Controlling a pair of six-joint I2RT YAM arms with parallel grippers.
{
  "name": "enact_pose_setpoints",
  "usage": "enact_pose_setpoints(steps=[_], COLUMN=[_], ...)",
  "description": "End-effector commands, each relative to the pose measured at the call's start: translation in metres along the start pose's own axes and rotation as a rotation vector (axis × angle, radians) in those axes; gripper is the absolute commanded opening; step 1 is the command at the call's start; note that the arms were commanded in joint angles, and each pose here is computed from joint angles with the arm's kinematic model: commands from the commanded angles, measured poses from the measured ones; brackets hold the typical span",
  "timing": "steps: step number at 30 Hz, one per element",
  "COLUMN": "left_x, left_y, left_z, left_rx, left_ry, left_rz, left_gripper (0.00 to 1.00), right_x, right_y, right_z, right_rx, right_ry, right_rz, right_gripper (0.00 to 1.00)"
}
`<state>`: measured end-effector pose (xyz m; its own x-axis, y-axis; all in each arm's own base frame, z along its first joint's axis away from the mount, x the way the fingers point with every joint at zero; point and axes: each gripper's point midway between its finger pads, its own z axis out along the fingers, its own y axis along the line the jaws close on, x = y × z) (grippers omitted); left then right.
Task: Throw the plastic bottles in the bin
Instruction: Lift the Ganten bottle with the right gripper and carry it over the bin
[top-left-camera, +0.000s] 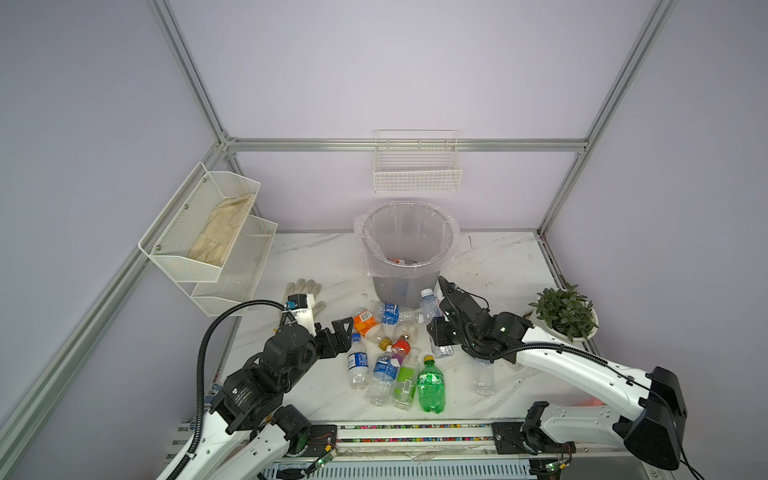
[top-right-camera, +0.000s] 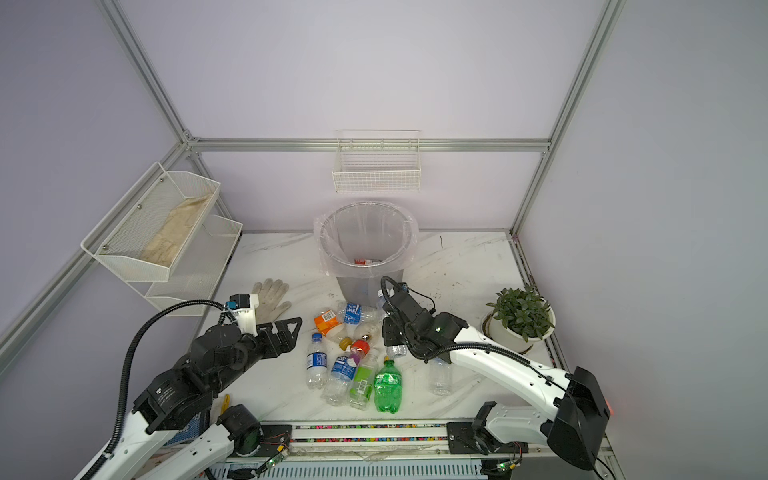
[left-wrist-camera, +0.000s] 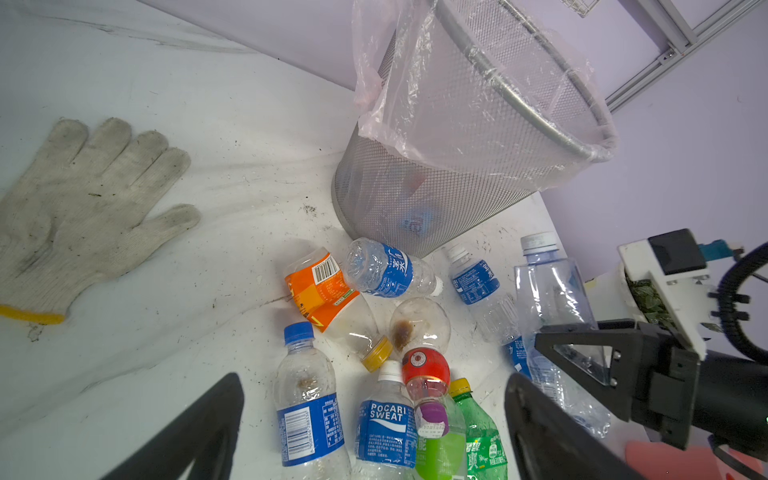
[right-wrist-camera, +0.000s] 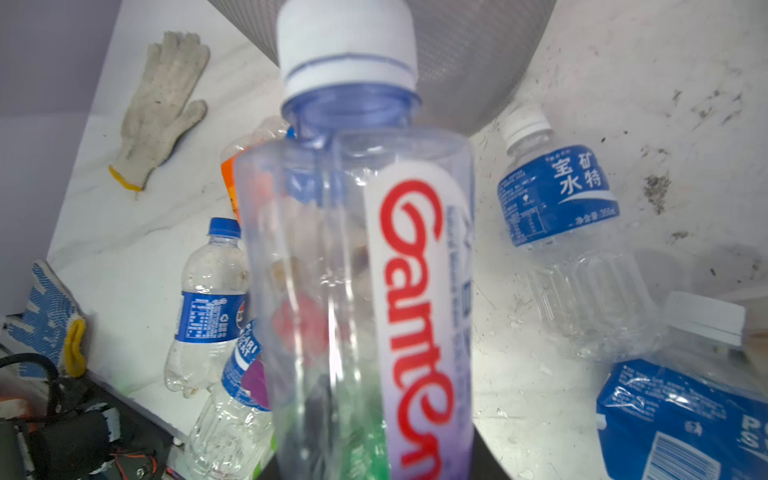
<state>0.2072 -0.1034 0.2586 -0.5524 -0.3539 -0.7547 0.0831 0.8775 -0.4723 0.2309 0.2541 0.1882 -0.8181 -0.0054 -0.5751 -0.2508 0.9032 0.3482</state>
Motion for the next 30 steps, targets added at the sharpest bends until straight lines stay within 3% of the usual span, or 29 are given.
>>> enact_pose_setpoints(steps=[1,30], left_x=[0.006,0.007], left_y=[0.004,-0.002], left_z=[0.005,0.004], left_rx=[-0.014,0.018], left_ry=[0.012,0.023], left_rz=[-0.004,-0.004], left_gripper=[0.96,0.96], right_x=[-0.020,-0.111], right_y=[0.005,0.006], right_z=[-0.028,-0.187], right_rx=[-0.012,-0.138], right_ry=[-0.073,-0.578], right_rz=[-0.004,0.039], right_gripper=[0.18,0.16])
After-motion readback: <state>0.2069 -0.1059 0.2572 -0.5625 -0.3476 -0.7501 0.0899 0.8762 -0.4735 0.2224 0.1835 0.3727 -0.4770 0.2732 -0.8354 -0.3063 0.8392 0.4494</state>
